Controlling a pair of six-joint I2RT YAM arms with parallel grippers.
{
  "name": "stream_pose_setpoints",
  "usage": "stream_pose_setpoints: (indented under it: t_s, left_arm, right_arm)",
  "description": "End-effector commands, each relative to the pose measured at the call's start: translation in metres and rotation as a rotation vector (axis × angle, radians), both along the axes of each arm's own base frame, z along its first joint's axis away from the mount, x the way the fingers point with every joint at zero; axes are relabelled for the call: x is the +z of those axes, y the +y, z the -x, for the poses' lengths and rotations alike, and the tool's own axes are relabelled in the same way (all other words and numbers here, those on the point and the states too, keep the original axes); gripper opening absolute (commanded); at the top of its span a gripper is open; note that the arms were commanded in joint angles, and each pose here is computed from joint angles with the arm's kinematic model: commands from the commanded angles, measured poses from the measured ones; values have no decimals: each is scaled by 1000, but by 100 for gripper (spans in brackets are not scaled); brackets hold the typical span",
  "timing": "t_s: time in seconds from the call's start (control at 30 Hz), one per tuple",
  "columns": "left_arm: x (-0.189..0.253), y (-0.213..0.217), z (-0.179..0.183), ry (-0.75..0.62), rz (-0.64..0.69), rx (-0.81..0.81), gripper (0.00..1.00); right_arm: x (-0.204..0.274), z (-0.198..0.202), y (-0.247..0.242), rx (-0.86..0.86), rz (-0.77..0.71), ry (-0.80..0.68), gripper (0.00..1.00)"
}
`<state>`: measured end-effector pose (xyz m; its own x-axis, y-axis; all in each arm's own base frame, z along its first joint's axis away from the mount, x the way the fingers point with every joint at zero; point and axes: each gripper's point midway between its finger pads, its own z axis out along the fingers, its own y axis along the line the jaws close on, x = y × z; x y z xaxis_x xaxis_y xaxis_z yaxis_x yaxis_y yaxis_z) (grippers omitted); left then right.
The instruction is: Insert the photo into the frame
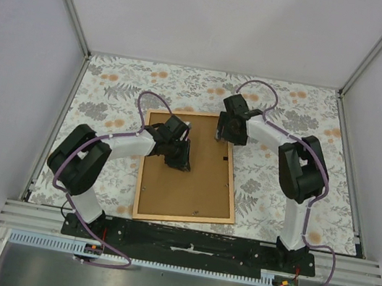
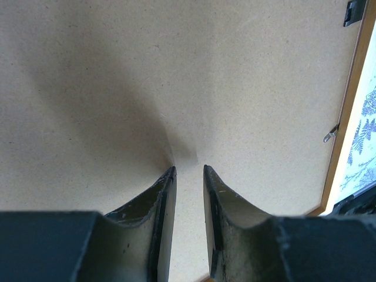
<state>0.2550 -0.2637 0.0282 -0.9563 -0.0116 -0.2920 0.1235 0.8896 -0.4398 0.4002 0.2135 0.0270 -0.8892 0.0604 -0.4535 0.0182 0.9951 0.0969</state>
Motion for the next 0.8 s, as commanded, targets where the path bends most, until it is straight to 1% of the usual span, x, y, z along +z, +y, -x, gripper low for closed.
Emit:
stream_pose_setpoints:
  t_s: [0.0, 0.07, 0.13, 0.27, 0.37, 0.4, 0.5, 0.67, 0.77]
  left_arm:
    - [-8, 7, 4, 9, -51, -20, 32]
    - [-8, 8, 5, 13, -53, -17, 32]
    - [-7, 7, 4, 10, -50, -16, 32]
    - [-8, 8, 5, 13, -53, -17, 32]
    - [-9, 9, 4, 14, -54, -13, 32]
    - [-9, 8, 4, 13, -55, -16, 32]
    - [-8, 7, 4, 12, -52, -14, 32]
    - [-6, 7, 2, 7, -51, -13, 32]
    - [3, 6, 0, -11, -47, -10, 32]
  right_arm:
    - [7, -13, 4, -25, -38, -23, 72]
    - [8, -11, 3, -29, -39, -21, 67]
    - [7, -10, 1, -33, -36, -23, 59]
    - [5, -8, -2, -36, -30, -21, 37]
    - [5, -7, -5, -45, -19, -22, 13]
    - [5, -8, -6, -48, -20, -24, 8]
    - [3, -7, -7, -48, -23, -16, 1]
    - [8, -9, -5, -38, -30, -25, 0]
    - [11, -7, -6, -33, -33, -28, 0]
